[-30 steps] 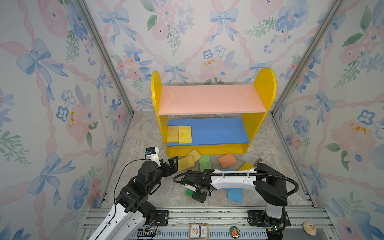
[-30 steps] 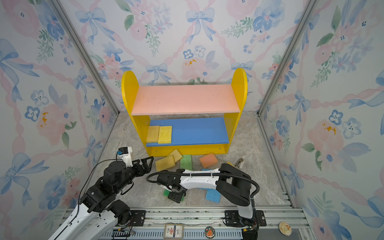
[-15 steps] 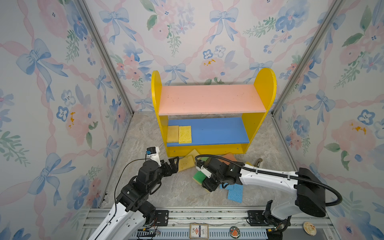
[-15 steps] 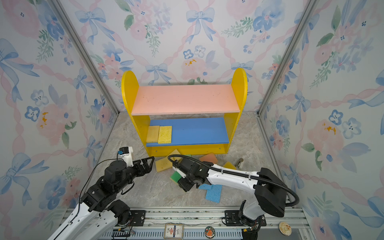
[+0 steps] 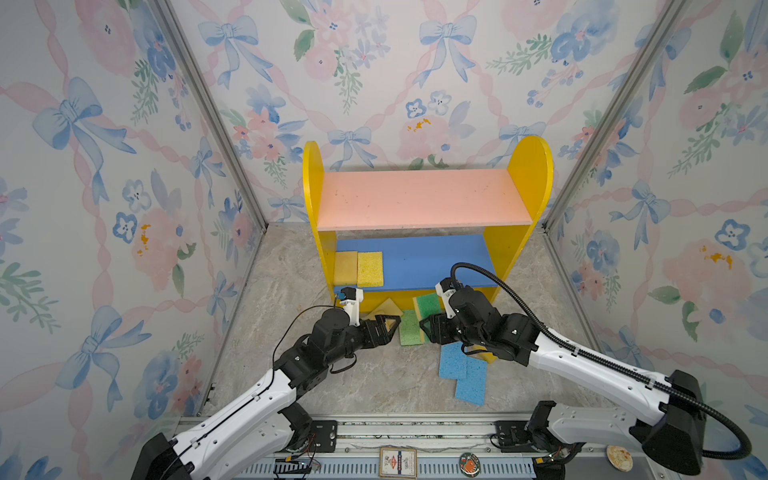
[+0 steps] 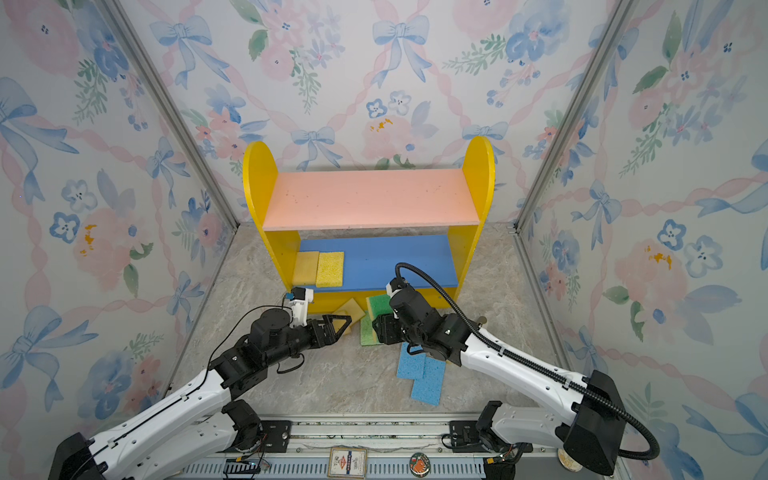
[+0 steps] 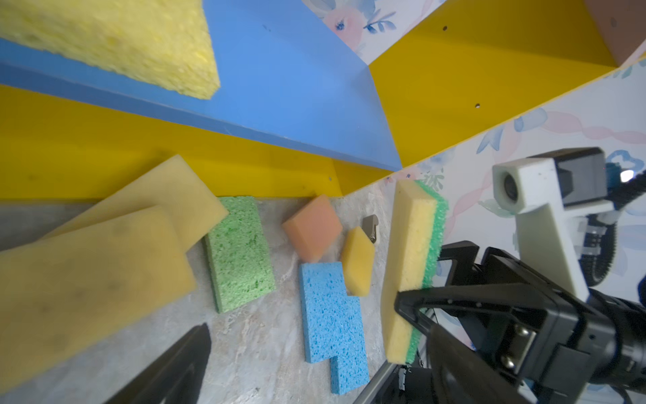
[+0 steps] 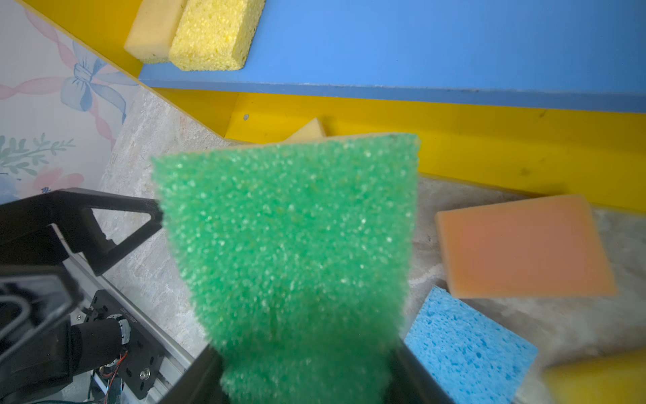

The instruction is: Place and organize the cleaning sponges onto the shelf

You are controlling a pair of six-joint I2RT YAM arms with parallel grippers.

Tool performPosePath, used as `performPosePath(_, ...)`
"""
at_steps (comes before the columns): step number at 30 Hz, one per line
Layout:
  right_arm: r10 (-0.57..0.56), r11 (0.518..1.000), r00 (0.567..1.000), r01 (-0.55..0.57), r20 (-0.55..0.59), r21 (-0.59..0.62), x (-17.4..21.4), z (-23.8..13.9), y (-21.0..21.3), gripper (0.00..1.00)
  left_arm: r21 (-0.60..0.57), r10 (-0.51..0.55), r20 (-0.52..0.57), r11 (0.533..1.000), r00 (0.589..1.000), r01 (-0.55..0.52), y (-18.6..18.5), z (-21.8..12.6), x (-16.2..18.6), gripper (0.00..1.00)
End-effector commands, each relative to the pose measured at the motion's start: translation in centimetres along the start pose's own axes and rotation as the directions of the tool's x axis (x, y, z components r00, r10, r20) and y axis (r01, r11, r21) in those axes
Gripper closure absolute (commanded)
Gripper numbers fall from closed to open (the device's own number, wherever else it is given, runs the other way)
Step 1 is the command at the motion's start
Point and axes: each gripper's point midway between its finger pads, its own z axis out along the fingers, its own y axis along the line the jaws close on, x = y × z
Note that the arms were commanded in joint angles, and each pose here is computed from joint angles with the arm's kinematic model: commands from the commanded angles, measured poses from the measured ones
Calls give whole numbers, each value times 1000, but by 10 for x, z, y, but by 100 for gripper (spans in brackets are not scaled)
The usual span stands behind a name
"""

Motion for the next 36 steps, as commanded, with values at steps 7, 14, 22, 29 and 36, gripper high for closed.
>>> performPosePath(7, -123, 992, 992, 123, -13, 8, 5, -5, 22, 39, 181, -30, 34, 983, 999, 23, -45, 17, -12, 4)
performPosePath(14, -166, 986, 986, 165, -21, -35, 7, -3, 43, 40, 195, -28, 3, 980, 1000, 27, -50, 28, -1, 20)
performPosePath(22, -176, 984, 984, 175, -29, -43, 10, -3, 46, 39, 194, -22, 14, 981, 1000, 19, -51, 27, -1, 61)
performPosePath(29, -172, 984, 985, 171, -26, -48, 9, -4, 47, 32, 188, -28, 21, 982, 999, 23, -47, 25, 0, 85)
performPosePath(36, -190, 978, 981, 187, -34, -88, 7, -19, 46, 1, 173, -11, 49, 985, 999, 3, -45, 16, -6, 86)
